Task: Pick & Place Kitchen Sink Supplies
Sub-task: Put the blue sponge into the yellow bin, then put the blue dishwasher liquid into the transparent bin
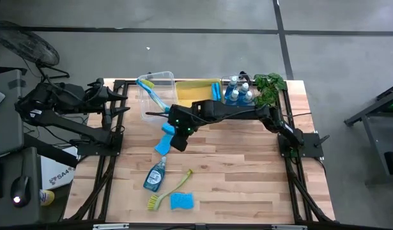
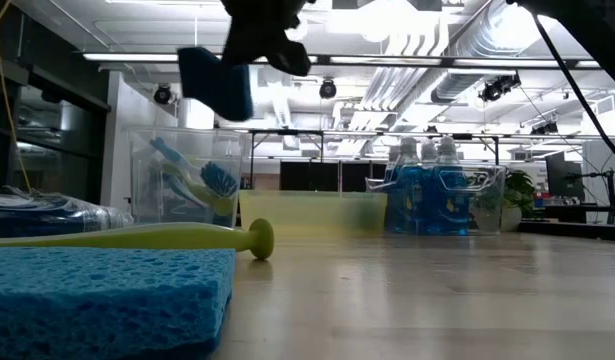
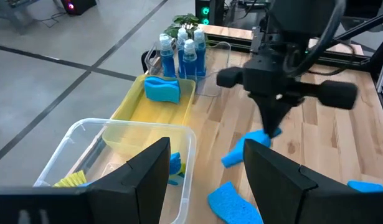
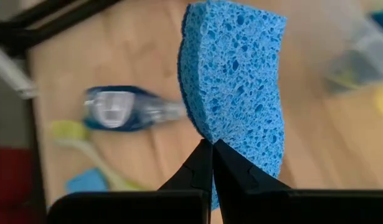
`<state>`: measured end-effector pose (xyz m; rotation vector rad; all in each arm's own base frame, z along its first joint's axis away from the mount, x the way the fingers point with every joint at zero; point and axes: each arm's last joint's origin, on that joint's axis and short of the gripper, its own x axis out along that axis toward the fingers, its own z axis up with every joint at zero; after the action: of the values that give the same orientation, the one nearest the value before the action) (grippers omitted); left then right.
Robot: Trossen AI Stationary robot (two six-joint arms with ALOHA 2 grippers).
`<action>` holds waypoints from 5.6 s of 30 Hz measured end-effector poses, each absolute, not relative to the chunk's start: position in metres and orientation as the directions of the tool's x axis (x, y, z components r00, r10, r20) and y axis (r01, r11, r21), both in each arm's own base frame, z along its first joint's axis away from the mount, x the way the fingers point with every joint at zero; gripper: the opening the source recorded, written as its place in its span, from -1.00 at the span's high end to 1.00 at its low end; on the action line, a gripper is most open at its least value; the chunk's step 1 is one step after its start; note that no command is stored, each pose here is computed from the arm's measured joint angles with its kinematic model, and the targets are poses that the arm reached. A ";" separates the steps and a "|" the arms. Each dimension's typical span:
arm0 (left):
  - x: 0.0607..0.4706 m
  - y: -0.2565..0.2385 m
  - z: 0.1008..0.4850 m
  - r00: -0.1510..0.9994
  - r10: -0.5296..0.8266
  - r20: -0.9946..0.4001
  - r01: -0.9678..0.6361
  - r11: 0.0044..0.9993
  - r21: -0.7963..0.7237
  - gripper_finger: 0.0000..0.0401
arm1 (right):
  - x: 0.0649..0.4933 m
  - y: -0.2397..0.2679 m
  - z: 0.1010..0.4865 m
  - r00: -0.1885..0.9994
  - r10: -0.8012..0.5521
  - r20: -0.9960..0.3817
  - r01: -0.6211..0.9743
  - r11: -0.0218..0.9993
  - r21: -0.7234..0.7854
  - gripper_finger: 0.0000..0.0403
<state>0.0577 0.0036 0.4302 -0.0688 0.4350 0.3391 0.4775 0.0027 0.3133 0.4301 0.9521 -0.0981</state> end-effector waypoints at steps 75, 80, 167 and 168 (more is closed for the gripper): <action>0.056 0.009 0.431 0.771 0.512 -0.379 -0.585 0.805 -0.102 0.00 | 0.269 -0.039 0.337 0.910 -0.403 -0.092 0.402 0.811 0.425 1.00; 0.056 0.011 0.432 0.737 0.577 -0.352 -0.650 0.748 -0.134 0.00 | 0.275 -0.055 0.345 0.869 -0.484 -0.098 0.466 0.739 0.486 1.00; 0.104 0.003 0.420 0.679 0.550 -0.486 -0.608 0.792 0.048 0.00 | 0.343 -0.192 0.230 0.630 -0.323 -0.706 0.776 0.300 0.555 0.56; 0.104 0.003 0.420 0.679 0.550 -0.487 -0.608 0.792 0.048 0.00 | 0.343 -0.192 0.230 0.631 -0.324 -0.705 0.775 0.300 0.556 0.56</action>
<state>0.1038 0.0025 0.4196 -0.1213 0.5060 0.6521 0.3434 -0.1916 0.2302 1.0234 0.5182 -0.7735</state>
